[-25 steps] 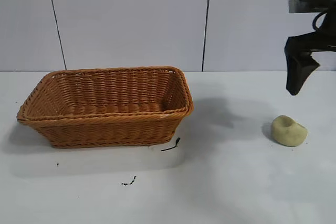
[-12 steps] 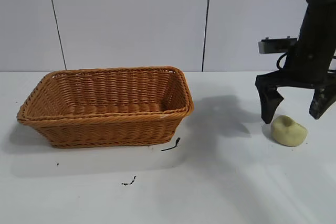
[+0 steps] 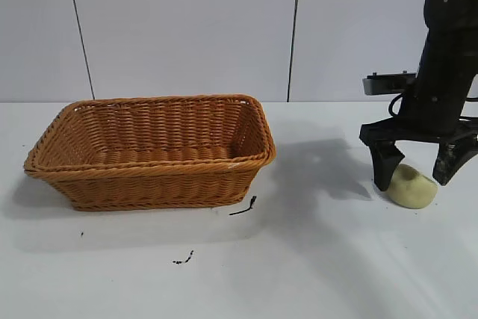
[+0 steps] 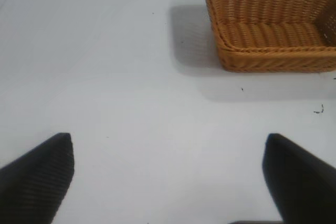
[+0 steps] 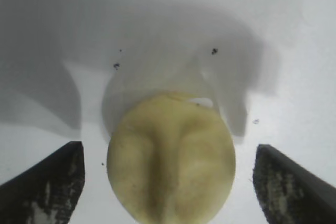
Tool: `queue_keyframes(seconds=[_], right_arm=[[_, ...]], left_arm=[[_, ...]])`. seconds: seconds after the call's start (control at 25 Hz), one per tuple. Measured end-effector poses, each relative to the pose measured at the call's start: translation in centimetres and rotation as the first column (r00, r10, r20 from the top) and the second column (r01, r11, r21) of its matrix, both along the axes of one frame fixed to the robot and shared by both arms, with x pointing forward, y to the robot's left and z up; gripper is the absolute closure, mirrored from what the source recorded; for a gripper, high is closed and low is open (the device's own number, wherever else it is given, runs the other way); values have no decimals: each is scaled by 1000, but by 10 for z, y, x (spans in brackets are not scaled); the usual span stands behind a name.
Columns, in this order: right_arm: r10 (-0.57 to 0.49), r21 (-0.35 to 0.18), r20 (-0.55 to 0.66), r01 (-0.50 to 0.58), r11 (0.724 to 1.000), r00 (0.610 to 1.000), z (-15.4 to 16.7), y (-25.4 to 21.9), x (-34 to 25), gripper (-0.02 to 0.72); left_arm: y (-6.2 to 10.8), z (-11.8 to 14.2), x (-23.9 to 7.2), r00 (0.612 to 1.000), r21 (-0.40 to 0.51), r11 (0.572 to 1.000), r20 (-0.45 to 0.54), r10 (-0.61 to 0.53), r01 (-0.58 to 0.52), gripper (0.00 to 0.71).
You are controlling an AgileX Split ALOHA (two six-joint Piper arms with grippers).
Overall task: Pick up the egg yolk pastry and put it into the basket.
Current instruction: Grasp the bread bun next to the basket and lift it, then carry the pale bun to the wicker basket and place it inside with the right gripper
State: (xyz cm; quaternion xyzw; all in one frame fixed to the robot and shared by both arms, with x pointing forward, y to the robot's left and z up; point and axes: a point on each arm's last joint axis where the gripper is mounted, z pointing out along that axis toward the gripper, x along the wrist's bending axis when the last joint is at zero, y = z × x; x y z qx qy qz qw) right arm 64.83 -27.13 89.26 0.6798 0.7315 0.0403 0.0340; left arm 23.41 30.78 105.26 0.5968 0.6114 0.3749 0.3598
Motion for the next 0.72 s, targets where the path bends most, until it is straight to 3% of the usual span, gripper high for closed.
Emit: queue_keyframes(seconds=[0.2,0.44,0.56,0.72], right_arm=[[-1,-1,-22,1,1000,1000,-8,0,0,190],[0,0,-15,0,1000,1000,-3,0,0,573],[1,0,-3,-1,1000,1000,11,0,3,591],[19,-1,100,-19,1000,995,69,4,14,598]], left_arm=[[0,0,0,1000,0,1000,0,0,0,14],[0,0,0,1000,0,1000,0,0,0,14],[0,0,0,1000,0,1000,0,0,0,14],[0,0,0,1000,0,1000,0,0,0,14]])
